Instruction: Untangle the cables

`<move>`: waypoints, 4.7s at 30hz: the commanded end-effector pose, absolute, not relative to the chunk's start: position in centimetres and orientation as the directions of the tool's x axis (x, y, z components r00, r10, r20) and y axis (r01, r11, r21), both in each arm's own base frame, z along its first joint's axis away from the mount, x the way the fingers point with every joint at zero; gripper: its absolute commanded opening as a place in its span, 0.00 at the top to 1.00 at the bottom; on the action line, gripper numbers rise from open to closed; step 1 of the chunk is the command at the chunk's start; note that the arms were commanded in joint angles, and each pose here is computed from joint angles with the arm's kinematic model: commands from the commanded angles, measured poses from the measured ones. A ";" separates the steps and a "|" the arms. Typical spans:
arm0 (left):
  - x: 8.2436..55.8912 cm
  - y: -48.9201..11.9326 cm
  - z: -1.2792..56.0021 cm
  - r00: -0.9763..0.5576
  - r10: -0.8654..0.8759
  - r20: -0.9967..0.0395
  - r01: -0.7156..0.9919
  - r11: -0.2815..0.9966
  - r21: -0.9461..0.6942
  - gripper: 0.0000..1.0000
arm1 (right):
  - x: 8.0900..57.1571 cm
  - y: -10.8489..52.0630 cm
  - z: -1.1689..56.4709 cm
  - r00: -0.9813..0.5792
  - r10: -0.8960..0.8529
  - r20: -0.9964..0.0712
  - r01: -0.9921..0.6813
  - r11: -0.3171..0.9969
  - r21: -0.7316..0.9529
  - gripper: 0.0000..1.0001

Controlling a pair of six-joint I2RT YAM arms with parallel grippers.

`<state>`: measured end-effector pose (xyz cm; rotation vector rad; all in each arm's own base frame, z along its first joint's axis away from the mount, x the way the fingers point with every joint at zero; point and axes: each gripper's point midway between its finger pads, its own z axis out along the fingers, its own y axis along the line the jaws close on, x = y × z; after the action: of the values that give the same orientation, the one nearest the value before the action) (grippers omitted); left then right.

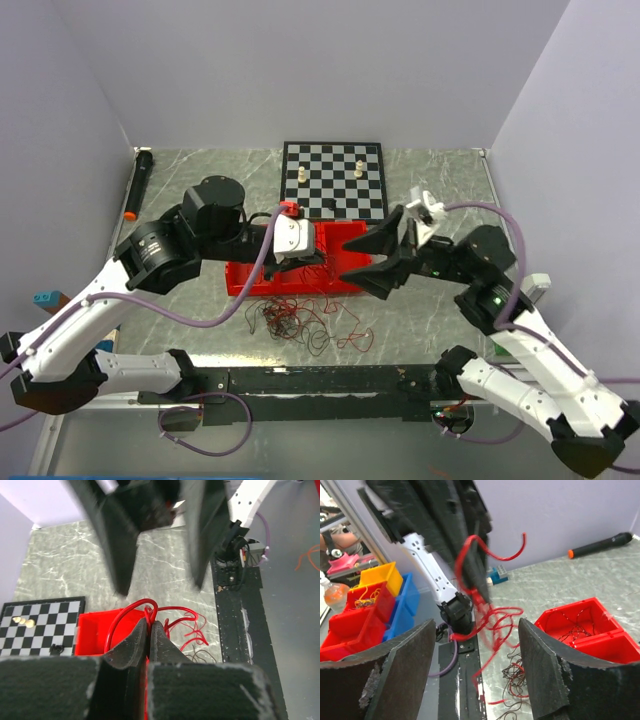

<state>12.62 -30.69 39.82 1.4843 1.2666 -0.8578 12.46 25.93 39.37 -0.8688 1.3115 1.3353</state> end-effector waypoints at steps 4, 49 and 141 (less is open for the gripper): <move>11.9 -31.4 41.2 0.209 0.244 -0.947 0.978 -0.033 0.207 0.99 | 12.8 27.8 41.8 -0.118 0.211 -0.970 -0.992 0.029 0.126 0.37; 22.6 -21.0 28.9 -0.081 0.537 -0.839 0.779 0.559 0.283 0.03 | 35.2 20.9 15.5 -0.632 -0.030 -0.774 -0.226 0.963 0.147 1.00; 17.9 -25.7 18.8 -0.194 0.582 -0.790 0.971 0.229 -0.070 0.09 | 13.7 27.3 23.2 -0.653 0.116 -0.749 -0.571 0.574 0.587 1.00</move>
<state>18.83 -23.71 14.43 1.4790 1.9616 -0.6169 13.20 25.83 16.59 -0.3097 2.1922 1.0268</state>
